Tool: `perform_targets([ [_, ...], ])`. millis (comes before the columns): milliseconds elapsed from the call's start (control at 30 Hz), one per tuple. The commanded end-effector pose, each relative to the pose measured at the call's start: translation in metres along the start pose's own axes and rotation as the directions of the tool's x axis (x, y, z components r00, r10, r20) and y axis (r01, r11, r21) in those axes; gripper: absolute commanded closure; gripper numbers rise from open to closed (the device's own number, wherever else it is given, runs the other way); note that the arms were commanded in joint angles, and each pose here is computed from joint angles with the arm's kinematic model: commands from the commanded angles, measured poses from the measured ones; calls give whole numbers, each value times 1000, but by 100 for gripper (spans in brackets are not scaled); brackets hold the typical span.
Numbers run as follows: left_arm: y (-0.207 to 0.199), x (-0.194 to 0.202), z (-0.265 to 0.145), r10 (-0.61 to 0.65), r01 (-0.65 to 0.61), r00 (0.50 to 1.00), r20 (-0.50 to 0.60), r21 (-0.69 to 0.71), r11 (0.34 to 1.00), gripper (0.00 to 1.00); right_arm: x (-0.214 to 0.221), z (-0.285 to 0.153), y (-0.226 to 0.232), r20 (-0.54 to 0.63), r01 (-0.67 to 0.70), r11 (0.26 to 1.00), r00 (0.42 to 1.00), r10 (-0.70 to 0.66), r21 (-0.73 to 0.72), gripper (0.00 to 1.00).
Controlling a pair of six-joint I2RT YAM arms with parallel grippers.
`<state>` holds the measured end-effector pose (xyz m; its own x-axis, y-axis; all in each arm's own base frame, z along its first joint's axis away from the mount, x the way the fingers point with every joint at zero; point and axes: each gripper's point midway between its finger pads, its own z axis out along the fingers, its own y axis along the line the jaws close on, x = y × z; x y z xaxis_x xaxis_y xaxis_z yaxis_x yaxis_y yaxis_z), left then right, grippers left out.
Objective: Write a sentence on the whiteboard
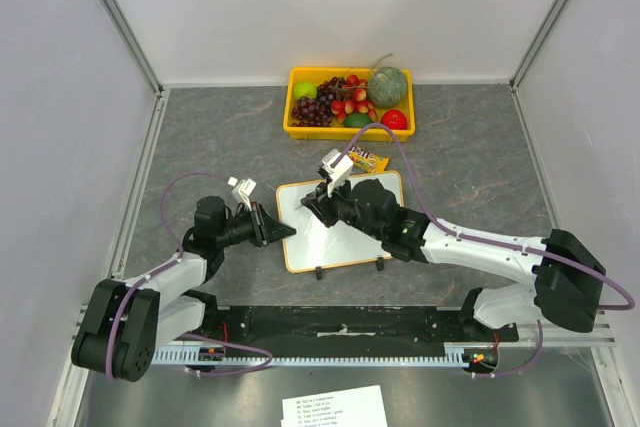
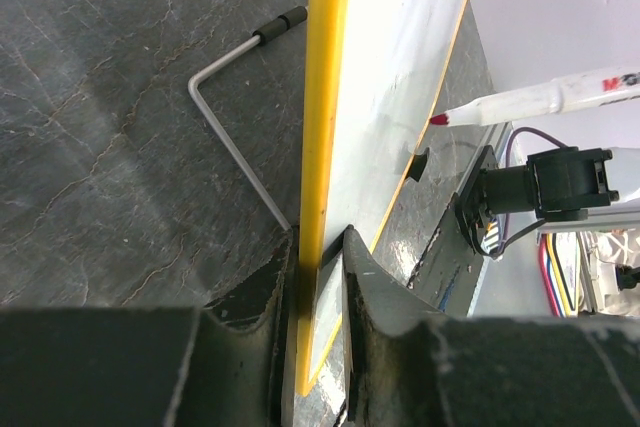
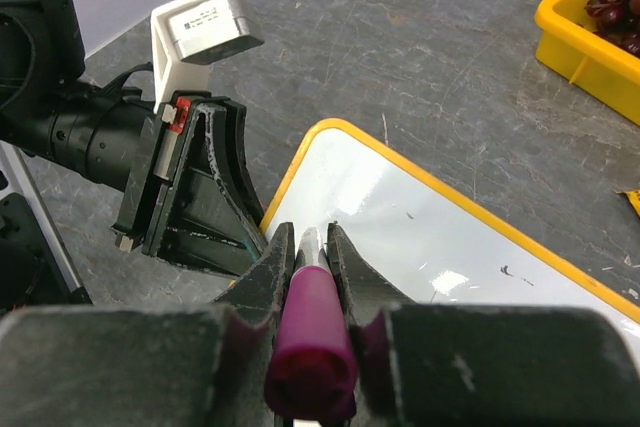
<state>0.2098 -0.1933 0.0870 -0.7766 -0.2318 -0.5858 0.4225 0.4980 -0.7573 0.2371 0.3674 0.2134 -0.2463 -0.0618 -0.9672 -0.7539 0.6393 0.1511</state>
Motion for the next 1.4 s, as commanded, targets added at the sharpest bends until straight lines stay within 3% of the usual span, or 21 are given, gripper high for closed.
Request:
perform_targets([
  [0, 13, -9, 1, 39, -36, 998, 43, -68, 997, 98, -23, 7, 6, 63, 11, 1000, 998, -11, -3, 100],
  [433, 13, -8, 2, 35, -33, 999, 35, -59, 998, 98, -3, 18, -9, 6, 19, 996, 1000, -19, 83, 100],
  [833, 12, -7, 1, 37, -35, 999, 36, -54, 998, 98, -12, 18, -30, 29, 3, 977, 1000, -9, 212, 100],
  [1367, 11, -7, 2, 36, -34, 999, 30, -47, 998, 98, -3, 17, -36, -3, 16, 971, 1000, -15, 240, 100],
])
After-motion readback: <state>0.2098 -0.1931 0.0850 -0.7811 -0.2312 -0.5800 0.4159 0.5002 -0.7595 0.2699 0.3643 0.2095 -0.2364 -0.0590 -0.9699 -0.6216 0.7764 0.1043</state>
